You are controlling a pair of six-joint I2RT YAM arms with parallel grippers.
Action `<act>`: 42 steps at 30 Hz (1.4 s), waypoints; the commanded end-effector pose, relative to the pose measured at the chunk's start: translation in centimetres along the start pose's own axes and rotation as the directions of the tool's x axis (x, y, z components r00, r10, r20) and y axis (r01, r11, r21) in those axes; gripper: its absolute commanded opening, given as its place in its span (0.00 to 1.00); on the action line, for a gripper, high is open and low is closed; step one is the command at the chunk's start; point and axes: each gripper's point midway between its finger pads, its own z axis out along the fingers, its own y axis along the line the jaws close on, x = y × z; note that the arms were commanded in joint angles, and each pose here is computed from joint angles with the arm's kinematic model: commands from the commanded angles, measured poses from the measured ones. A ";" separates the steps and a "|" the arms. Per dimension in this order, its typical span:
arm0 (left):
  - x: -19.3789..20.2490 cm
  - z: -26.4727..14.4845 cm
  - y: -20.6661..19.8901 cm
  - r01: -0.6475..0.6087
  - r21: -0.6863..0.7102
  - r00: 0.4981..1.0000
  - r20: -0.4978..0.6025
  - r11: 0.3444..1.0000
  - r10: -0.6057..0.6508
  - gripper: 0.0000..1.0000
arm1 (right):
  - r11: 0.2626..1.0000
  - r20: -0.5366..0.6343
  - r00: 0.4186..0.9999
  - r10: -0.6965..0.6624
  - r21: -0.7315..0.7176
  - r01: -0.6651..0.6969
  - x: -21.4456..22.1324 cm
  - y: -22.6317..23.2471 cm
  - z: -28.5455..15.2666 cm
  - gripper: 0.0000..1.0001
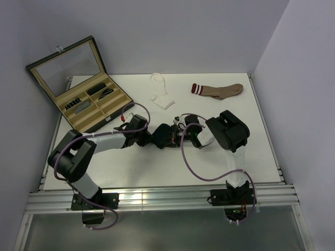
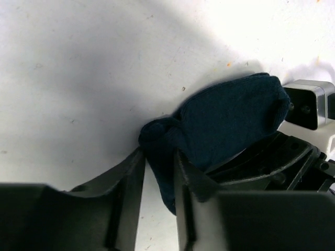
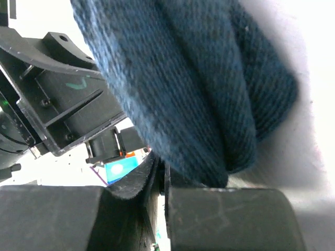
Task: Roll the socks
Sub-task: Roll the sock at the center of the board.
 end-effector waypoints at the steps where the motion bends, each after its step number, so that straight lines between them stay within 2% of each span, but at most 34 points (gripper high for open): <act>1: 0.4 0.9 1.6 -0.009 -0.069 1.000 -0.014 0.998 0.008 0.32 | 0.999 0.005 1.000 0.029 0.041 -0.029 -0.2 -0.7 -0.1 0.00; 2: 0.6 1.1 1.8 -0.013 -0.075 1.000 -0.018 0.997 0.011 0.26 | 0.998 0.005 1.000 0.024 0.060 -0.024 -0.1 -1.0 -0.2 0.02; 4: 0.6 1.2 1.8 -0.016 -0.078 1.000 -0.018 0.997 0.014 0.21 | 0.996 0.013 1.000 -0.001 0.086 0.000 -0.3 -1.0 -0.2 0.03; 5: 0.6 1.2 1.9 -0.018 -0.083 1.000 -0.020 0.996 0.016 0.14 | 0.993 0.008 1.000 -0.027 0.119 0.026 -0.2 -1.2 -0.6 0.07; 9: 0.4 1.0 1.8 -0.038 -0.095 0.999 -0.012 0.995 0.037 0.00 | 0.957 0.019 0.985 -0.174 0.240 0.164 -0.7 -1.2 -1.8 0.21; 10: 0.1 0.9 1.4 -0.045 -0.091 0.999 -0.006 0.995 0.045 0.00 | 0.931 0.024 0.969 -0.247 0.282 0.231 -1.1 -1.5 -2.0 0.27; 14: -0.4 0.2 1.1 -0.082 -0.104 0.996 0.014 0.991 0.083 0.00 | 0.855 0.013 0.927 -0.376 0.391 0.341 -0.7 -0.9 -3.7 0.36; 17: -0.7 0.0 0.5 -0.098 -0.097 0.995 0.017 0.990 0.100 0.00 | 0.749 0.018 0.844 -0.536 0.470 0.466 -1.1 0.5 -4.6 0.38; 20: -0.7 -0.2 0.1 -0.115 -0.103 0.993 0.013 0.988 0.117 0.00 | 0.605 0.031 0.717 -0.696 0.562 0.564 -2.2 2.3 -5.4 0.38; 24: -0.4 -0.3 -0.3 -0.128 -0.098 0.992 0.000 0.987 0.129 0.00 | 0.431 0.003 0.524 -0.852 0.572 0.697 -1.1 5.2 -4.2 0.41; 28: -0.4 -0.4 -0.7 -0.137 -0.088 0.990 -0.004 0.987 0.138 0.00 | 0.345 -0.004 0.417 -0.909 0.557 0.756 -0.6 6.8 -2.8 0.47; 31: -0.1 -0.5 -0.8 -0.141 -0.086 0.990 -0.009 0.986 0.141 0.00 | 0.303 -0.020 0.375 -0.927 0.551 0.778 -0.6 7.0 -1.6 0.48; 42: -0.1 -0.6 -0.9 -0.138 -0.087 0.990 -0.011 0.987 0.138 0.00 | 0.242 -0.108 0.342 -0.933 0.512 0.824 0.6 4.7 1.5 0.47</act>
